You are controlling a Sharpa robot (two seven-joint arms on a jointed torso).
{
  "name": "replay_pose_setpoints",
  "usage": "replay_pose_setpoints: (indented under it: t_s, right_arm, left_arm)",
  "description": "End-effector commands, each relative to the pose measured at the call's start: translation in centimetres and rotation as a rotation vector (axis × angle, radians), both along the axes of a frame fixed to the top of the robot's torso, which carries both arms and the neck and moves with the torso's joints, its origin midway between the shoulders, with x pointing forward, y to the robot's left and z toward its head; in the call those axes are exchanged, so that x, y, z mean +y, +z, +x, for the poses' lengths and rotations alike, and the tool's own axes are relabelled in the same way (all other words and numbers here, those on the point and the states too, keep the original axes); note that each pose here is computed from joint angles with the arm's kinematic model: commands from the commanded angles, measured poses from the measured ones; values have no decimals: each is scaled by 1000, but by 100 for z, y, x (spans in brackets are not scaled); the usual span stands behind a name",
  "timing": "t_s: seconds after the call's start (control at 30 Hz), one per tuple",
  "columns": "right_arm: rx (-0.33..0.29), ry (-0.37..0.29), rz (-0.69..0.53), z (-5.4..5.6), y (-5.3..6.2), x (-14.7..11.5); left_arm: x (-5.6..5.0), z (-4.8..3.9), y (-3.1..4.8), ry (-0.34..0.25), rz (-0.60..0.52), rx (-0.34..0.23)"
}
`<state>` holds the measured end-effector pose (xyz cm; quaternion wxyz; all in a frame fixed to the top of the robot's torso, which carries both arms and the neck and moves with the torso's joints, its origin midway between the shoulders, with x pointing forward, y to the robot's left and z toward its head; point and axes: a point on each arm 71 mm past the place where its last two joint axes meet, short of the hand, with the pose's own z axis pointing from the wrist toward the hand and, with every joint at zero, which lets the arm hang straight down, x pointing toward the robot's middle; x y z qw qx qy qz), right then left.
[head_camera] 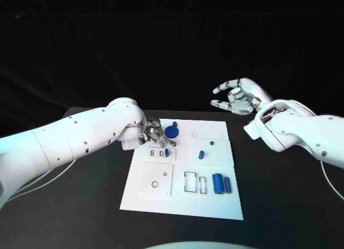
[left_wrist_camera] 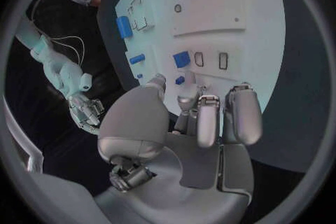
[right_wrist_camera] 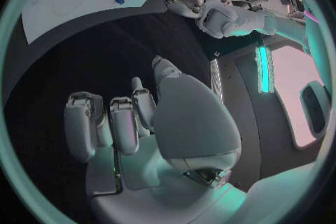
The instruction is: Assemble the parts on the task board
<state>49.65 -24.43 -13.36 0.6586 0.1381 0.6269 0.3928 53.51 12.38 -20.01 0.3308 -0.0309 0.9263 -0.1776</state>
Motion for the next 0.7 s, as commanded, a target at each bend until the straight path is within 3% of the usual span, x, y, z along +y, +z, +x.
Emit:
replay_pose_setpoints:
  t_s: [0.03, 0.7]
  right_arm:
    - [11, 10, -5, 0, -11, 15]
    - [10, 7, -6, 4, -14, 11]
  left_arm:
    - [-28, -18, -19, -18, 3, 30]
    - [-31, -25, -98, -31, 24, 65]
